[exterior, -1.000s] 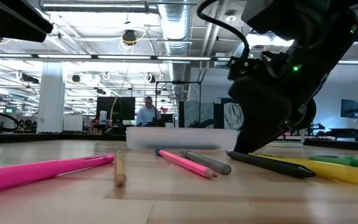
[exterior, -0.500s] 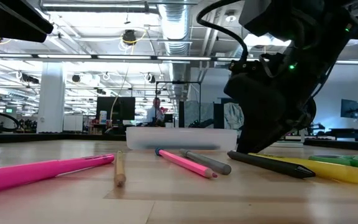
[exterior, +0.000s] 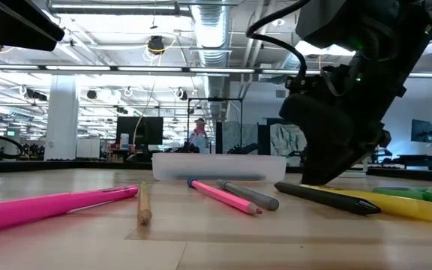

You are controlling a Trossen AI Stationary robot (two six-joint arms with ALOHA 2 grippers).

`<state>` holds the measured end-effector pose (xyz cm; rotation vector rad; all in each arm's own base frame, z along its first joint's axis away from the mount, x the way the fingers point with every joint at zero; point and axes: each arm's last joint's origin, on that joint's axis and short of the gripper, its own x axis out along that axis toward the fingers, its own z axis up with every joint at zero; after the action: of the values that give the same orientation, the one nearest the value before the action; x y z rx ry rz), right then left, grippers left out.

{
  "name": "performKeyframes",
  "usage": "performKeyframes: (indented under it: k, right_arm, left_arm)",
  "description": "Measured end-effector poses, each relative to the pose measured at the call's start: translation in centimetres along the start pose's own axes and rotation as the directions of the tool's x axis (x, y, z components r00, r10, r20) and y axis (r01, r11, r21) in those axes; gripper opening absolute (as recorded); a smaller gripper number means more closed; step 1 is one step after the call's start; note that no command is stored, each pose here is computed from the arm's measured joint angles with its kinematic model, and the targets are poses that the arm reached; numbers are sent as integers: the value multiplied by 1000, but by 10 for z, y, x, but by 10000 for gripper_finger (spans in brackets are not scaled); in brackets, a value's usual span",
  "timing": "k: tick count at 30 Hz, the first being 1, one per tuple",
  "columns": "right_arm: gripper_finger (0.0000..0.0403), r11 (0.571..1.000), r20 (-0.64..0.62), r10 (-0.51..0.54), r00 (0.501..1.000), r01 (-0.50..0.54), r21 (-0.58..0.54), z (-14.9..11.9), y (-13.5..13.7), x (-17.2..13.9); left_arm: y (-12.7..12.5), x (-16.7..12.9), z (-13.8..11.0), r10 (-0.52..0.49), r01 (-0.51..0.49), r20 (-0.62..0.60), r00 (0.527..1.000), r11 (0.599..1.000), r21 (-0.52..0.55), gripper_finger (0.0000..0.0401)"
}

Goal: Pick & place school supplies into a supply box
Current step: Put the orange pencil into the supply box

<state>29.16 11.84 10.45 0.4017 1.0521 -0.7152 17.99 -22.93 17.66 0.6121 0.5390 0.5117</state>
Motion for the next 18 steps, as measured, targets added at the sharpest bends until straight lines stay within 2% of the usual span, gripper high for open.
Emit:
performKeyframes:
  k: [10,18]
  right_arm:
    - [67,1000,-48,13,999,-14,-26,-4,1,-2]
    - [48,995,-49,13,999,-17,-98,-14,3,-7]
  left_arm:
    - [0,0,0,0,0,0,1000,1000,-2,137]
    - [0,0,0,0,0,0,1000,1000,-2,137]
